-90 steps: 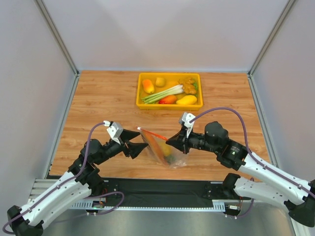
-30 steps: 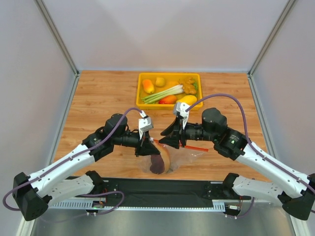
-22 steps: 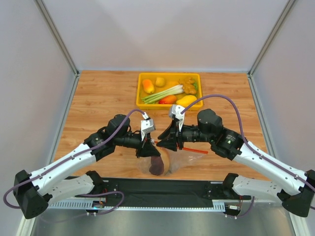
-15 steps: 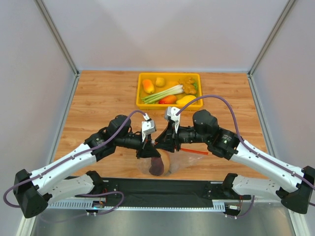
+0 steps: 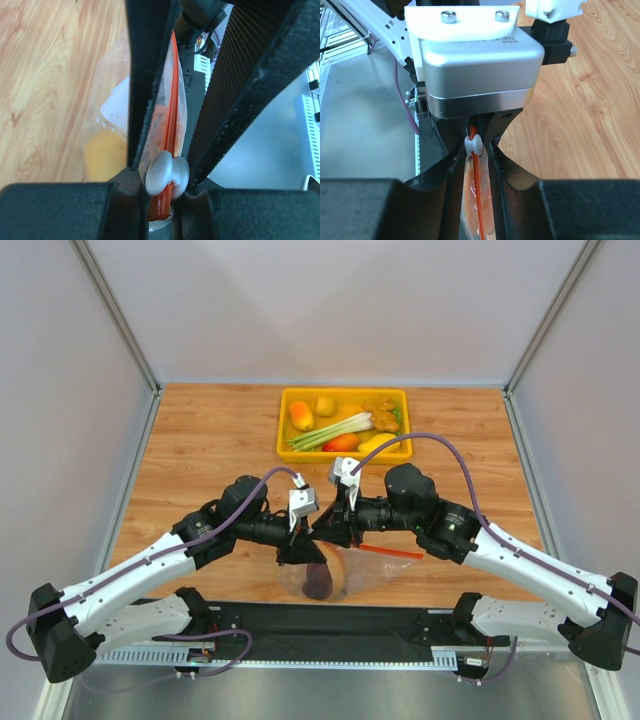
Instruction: Open the zip-top bag and remove the fake food
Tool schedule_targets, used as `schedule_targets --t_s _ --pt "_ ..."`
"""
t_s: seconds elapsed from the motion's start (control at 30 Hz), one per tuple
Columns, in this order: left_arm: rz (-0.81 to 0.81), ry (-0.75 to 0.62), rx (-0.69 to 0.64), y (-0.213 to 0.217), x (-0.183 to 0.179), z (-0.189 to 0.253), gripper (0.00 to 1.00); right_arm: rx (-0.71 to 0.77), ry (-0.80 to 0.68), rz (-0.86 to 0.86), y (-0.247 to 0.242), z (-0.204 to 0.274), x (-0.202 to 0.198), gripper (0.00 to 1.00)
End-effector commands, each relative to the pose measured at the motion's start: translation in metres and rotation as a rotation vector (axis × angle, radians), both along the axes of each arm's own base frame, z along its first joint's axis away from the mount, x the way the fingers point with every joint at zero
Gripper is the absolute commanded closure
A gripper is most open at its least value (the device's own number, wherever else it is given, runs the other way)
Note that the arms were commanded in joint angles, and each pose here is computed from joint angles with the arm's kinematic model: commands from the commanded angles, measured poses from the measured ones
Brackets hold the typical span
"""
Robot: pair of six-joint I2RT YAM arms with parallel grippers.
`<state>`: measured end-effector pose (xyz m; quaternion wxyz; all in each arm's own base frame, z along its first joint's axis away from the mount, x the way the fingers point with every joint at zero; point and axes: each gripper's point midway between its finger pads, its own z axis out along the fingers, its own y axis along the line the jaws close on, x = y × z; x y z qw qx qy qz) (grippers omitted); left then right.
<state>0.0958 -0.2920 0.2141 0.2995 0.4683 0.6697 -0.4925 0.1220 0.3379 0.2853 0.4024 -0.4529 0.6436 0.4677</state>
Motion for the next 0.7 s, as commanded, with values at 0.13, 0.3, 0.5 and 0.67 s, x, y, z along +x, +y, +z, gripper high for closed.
schedule_targets --t_s 0.13,0.3,0.5,0.67 --pt "-0.036 -0.055 -0.054 -0.004 -0.005 0.022 0.99 0.052 -0.054 0.004 0.009 0.020 0.004 0.76" --pt "-0.029 -0.060 -0.051 -0.004 -0.004 0.021 1.00 0.067 -0.062 0.043 0.010 0.021 -0.002 0.93" --pt "0.034 -0.095 -0.053 0.001 0.004 0.021 1.00 0.065 -0.093 0.024 0.000 0.024 -0.003 1.00" --pt "0.062 -0.131 -0.091 0.005 0.004 0.033 1.00 0.033 -0.102 -0.005 -0.009 0.018 -0.001 1.00"
